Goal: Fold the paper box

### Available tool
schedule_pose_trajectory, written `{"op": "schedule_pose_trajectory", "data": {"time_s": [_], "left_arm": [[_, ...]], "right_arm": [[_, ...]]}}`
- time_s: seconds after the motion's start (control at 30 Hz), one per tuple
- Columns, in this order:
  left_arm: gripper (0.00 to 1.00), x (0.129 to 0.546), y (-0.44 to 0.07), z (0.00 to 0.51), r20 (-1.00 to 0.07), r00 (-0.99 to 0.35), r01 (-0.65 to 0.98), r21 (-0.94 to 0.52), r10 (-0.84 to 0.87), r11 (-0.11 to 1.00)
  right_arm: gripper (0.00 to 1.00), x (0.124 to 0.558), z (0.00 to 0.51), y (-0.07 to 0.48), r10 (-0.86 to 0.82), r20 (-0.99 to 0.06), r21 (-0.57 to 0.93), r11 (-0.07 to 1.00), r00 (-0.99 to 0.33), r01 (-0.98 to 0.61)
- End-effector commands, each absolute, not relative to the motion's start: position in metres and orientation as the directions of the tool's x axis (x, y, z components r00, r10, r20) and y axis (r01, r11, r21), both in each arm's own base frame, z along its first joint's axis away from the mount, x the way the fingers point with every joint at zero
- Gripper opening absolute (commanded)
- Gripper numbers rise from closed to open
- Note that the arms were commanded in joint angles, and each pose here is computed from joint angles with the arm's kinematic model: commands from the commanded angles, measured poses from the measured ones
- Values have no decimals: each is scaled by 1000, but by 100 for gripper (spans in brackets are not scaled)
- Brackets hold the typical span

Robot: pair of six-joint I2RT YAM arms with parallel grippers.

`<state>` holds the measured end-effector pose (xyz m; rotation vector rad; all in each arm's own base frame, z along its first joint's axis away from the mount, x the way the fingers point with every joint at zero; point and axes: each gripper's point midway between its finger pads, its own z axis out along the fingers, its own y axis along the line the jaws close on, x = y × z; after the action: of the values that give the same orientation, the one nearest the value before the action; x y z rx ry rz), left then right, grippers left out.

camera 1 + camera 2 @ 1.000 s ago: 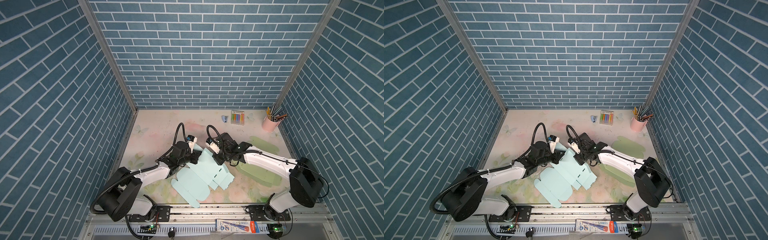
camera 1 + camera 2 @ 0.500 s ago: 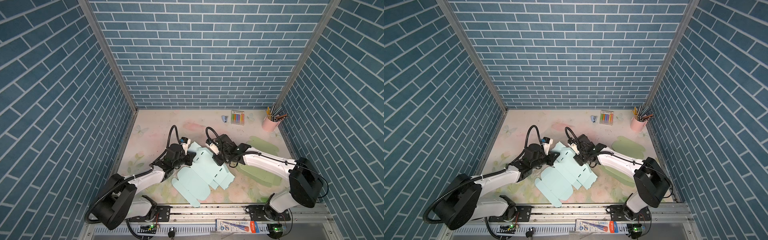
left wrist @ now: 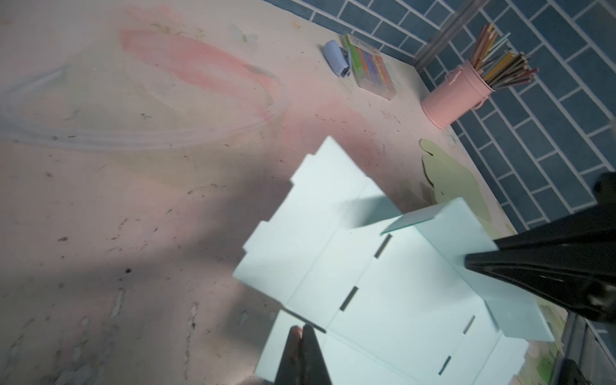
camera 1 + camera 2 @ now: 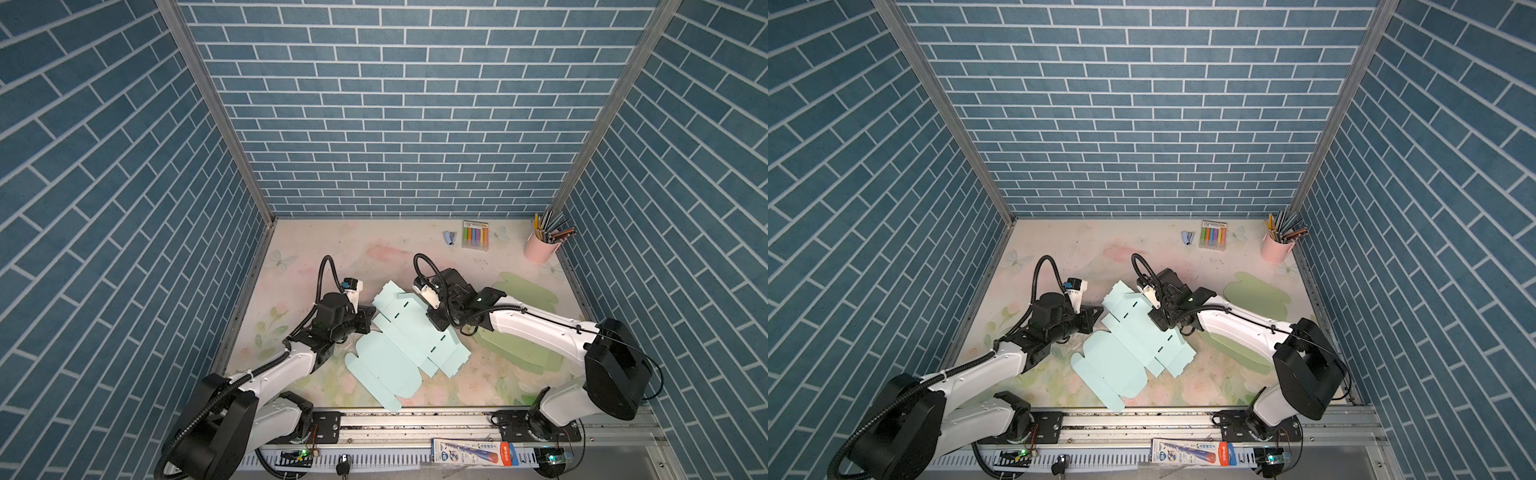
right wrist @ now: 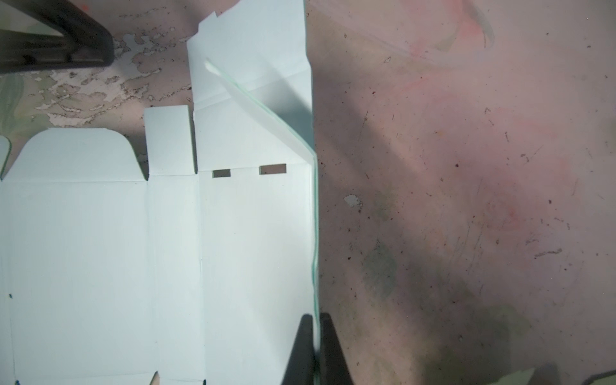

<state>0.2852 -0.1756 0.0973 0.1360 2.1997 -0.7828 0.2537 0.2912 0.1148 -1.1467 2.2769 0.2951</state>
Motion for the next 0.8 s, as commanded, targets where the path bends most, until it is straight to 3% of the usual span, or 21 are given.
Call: {"op": "schedule_pose_trajectory", "data": {"time_s": [0.0,0.77], "left_arm": [[0,285,-160,89,-689,-697,279,-515,-198,811],[0,275,-178,61,-641,-752,324,-564,-154,760]], "right_arm": [[0,251,125,287,-671,-601,-87,595,-434,-799],[0,249,129,295,-677,-608,-104,586,-415,-804]]}}
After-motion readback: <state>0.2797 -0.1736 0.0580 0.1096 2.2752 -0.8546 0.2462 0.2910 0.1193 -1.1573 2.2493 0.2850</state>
